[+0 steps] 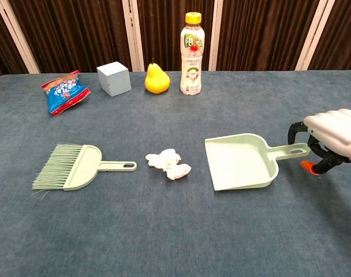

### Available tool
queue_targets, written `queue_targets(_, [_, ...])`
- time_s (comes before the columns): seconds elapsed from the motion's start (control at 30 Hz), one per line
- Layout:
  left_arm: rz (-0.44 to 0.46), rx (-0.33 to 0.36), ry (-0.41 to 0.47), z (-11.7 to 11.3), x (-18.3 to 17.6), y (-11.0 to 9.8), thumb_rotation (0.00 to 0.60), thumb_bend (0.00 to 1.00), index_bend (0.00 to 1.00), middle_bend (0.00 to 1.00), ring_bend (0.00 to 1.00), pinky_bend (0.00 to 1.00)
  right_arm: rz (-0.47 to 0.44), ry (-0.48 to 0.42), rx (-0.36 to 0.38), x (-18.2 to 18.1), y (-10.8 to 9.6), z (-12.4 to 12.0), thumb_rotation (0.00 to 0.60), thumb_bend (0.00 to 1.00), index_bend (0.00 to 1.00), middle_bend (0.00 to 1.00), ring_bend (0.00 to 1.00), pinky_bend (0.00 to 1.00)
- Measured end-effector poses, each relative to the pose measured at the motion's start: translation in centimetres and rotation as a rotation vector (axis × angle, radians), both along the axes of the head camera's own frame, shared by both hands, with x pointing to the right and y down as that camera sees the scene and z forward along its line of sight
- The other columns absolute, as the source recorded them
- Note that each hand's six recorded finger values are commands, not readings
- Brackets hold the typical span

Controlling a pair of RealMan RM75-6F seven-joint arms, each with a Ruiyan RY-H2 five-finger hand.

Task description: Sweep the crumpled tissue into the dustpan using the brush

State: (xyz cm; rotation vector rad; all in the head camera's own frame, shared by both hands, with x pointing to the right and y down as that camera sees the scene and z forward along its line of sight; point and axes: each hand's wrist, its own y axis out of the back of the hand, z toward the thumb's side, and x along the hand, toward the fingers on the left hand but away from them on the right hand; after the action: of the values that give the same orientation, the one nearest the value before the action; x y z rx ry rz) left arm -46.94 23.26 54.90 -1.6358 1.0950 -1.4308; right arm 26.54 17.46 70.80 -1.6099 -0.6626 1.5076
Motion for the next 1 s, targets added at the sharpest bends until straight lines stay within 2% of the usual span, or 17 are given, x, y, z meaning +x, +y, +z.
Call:
queue_targets(0.07, [-0.001,0.0,-0.001,0.0,0.0,0.0,0.6,0.0,0.0,0.0,0.0,0.07,0.0,0.001,-0.005,-0.2,0.1,0.2,0.6,0.38,0.42,0.86,0.9,0.93])
queue_targets(0.27, [0.0,0.0,-0.001,0.0,0.1,0.0,0.6,0.0,0.0,0.0,0.0,0.07,-0.008,-0.008,0.001,-0.7,0.1,0.1,0.6,0.48,0.57,0.86,0.9,0.93])
queue_targets(0.4, [0.0,-0.002,0.004,0.1,0.2,-0.2,0.6,0.0,0.0,0.0,0.0,0.08,-0.017,-0.007,0.014,-0.8,-0.1,-0.2,0.6,0.49,0.59,0.86,0.9,0.93])
queue_targets(0.47, [-0.003,-0.009,0.012,0.1,0.4,-0.3,0.6,0.0,0.0,0.0,0.0,0.13,-0.019,-0.002,0.02,-0.6,-0.2,-0.4,0.6,0.49,0.59,0.86,0.9,0.93])
queue_targets(0.53, [-0.013,-0.025,0.028,0.3,0.6,-0.4,0.6,0.0,0.0,0.0,0.04,0.23,-0.02,0.003,0.023,-0.4,-0.3,-0.6,0.6,0.49,0.59,0.86,0.9,0.93])
queue_targets(0.6, [-0.042,-0.054,0.063,0.4,0.8,-0.5,0.6,0.0,0.0,0.03,0.12,0.35,-0.018,0.005,0.026,-0.2,-0.5,-0.8,0.6,0.49,0.59,0.86,0.9,0.93])
queue_targets(0.77, [-0.198,-0.177,0.197,1.3,1.0,-1.1,0.6,0.03,0.0,0.12,0.27,0.51,-0.007,0.001,0.027,-0.2,-0.8,-0.8,0.6,0.49,0.59,0.86,0.9,0.93])
queue_targets(0.83, [-0.265,-0.223,0.239,1.8,0.9,-1.5,0.6,0.05,0.01,0.19,0.4,0.61,-0.004,0.006,0.031,-0.1,-0.9,-0.9,0.6,0.49,0.59,0.86,0.9,0.93])
queue_targets(0.93, [-0.345,-0.265,0.271,2.5,0.8,-3.1,0.6,0.07,0.03,0.44,0.63,0.79,-0.006,0.01,0.034,0.0,-1.0,-1.1,0.6,0.49,0.59,0.86,0.9,0.93])
queue_targets(1.0, [-0.355,-0.264,0.259,2.9,0.9,-4.7,0.6,0.09,0.06,0.58,0.73,0.87,-0.007,0.012,0.034,0.0,-1.0,-1.1,0.6,0.49,0.59,0.86,0.9,0.93])
